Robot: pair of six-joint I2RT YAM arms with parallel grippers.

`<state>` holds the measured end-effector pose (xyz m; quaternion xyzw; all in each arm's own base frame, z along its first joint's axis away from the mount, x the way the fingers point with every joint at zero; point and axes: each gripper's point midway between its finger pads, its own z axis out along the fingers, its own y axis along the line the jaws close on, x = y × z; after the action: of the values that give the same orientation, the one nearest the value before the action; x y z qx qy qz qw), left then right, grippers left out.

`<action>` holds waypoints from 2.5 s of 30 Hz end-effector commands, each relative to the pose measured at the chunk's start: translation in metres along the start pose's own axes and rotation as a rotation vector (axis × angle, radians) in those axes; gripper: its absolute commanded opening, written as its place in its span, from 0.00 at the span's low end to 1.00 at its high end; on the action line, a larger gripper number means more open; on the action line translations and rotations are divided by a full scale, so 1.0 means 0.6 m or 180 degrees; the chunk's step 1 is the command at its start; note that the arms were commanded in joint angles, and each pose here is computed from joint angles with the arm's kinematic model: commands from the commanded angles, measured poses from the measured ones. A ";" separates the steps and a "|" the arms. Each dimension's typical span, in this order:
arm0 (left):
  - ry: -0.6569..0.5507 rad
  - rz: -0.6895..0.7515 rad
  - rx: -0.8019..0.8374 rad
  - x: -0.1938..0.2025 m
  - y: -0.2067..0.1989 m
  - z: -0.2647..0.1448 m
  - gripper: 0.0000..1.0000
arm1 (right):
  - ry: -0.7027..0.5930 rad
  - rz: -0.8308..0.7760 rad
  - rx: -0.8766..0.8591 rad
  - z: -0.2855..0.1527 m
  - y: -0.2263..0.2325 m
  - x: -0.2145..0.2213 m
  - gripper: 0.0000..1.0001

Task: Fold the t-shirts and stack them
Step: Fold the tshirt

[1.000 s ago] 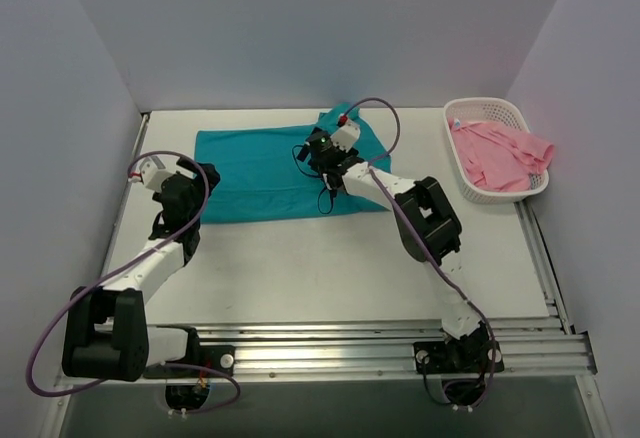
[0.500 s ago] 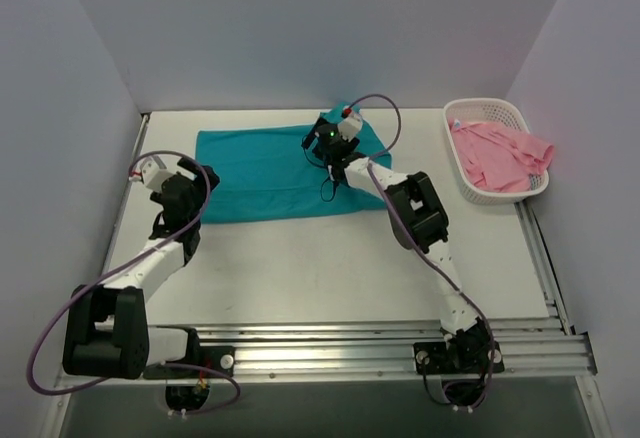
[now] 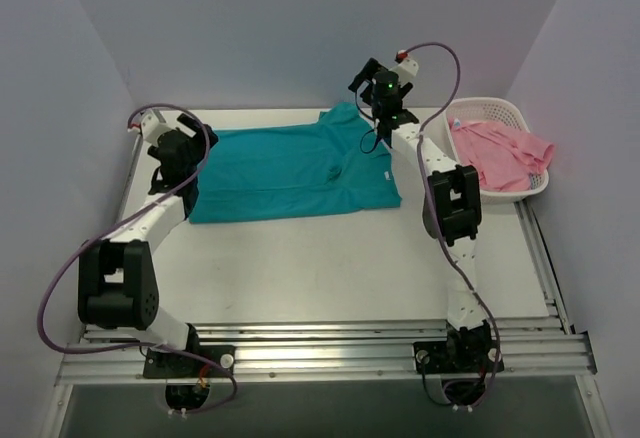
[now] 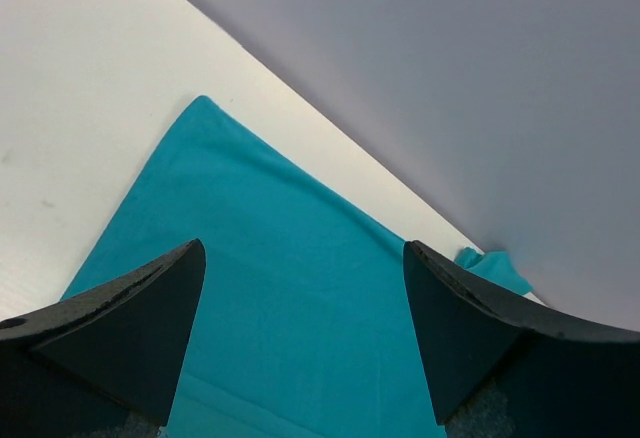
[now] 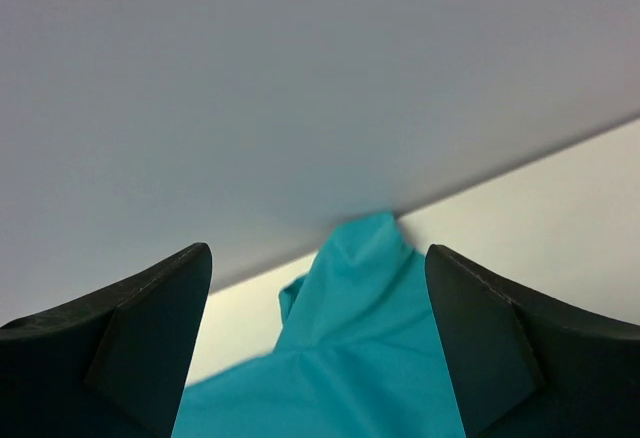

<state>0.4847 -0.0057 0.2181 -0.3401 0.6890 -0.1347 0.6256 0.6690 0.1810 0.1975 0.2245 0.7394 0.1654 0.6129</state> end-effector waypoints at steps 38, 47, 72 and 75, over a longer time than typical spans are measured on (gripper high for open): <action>0.0458 -0.0205 0.0377 0.094 0.007 0.255 0.88 | 0.0069 0.0356 -0.0858 0.158 -0.019 0.144 0.92; 0.0433 -0.0167 0.0479 0.091 -0.010 0.236 0.88 | -0.0083 0.0203 -0.0928 0.136 0.032 0.146 0.92; 0.0281 0.0097 0.0600 0.046 -0.029 0.189 0.88 | -0.0116 0.0046 -0.0714 0.137 0.008 0.136 0.73; 0.0311 0.0070 0.0594 0.056 -0.023 0.194 0.88 | -0.0087 0.0042 -0.0688 0.141 0.001 0.147 0.73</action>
<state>0.5957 -0.0141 0.1665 -0.2739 0.7232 -0.2043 0.6002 0.7327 0.2270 0.0723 0.1604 0.7325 0.2381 0.6172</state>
